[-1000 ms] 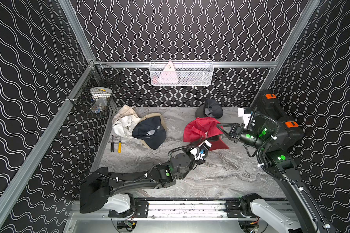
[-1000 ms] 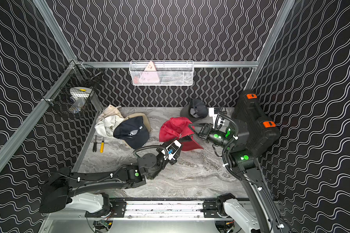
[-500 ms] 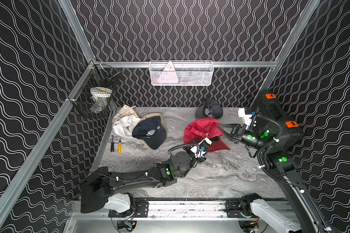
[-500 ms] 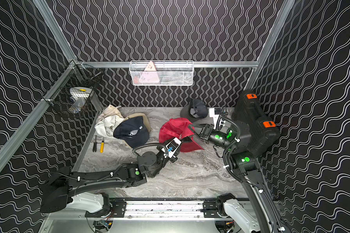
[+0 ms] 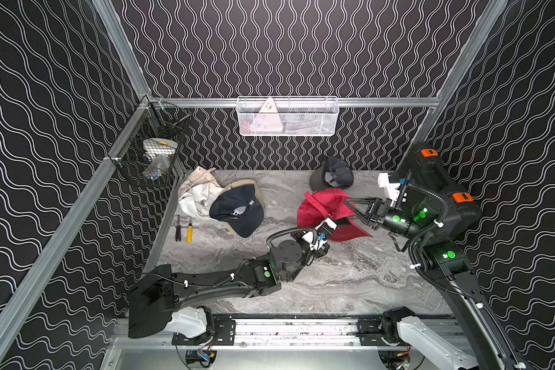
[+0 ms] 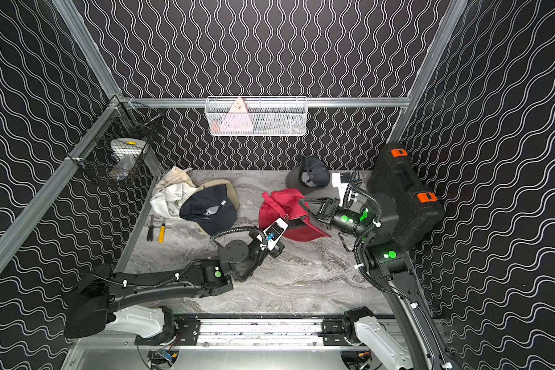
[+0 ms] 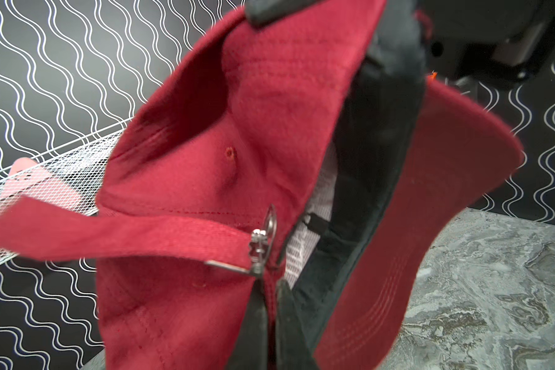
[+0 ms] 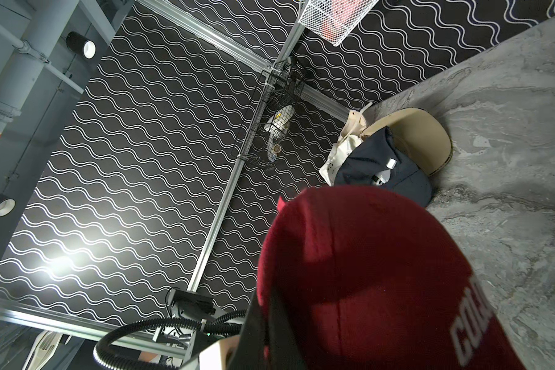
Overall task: Open the adjustable buckle of the baseball cap
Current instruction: Open the adjustable buckle on the baseball cap.
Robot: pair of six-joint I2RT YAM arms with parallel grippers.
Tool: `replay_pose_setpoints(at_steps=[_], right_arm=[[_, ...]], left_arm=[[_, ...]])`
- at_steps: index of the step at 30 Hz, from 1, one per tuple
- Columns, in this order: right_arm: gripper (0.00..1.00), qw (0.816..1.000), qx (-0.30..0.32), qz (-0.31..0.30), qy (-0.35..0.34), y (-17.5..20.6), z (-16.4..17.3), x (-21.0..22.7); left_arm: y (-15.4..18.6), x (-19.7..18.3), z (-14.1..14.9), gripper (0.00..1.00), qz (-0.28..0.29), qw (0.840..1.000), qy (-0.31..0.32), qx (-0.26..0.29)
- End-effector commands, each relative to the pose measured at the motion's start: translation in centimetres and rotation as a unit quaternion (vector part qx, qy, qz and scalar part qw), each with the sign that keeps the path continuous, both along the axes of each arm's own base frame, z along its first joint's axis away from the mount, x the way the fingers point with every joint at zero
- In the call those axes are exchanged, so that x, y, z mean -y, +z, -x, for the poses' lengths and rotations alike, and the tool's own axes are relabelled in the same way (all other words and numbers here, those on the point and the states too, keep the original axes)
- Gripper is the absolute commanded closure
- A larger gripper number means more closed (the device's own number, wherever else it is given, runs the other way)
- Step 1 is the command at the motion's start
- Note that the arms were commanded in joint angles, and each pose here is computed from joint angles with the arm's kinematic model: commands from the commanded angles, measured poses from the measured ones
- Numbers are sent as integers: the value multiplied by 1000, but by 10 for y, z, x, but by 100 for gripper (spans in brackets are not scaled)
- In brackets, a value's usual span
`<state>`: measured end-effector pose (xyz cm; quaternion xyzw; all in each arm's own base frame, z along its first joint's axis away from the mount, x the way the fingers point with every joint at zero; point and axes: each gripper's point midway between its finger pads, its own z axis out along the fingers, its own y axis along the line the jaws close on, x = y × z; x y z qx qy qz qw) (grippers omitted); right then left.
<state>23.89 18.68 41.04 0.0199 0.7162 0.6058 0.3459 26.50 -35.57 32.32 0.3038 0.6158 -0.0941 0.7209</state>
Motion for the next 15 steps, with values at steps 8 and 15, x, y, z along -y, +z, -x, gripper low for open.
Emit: replay_pose_setpoints(at_steps=[8, 15], right_arm=[[100, 996, -19, 73, -37, -31, -14, 8], [92, 991, -29, 123, -39, -50, -15, 12]], left_arm=[[3, -2, 7, 100, -41, 998, -20, -42], [3, -15, 13, 100, -69, 994, -18, -83]])
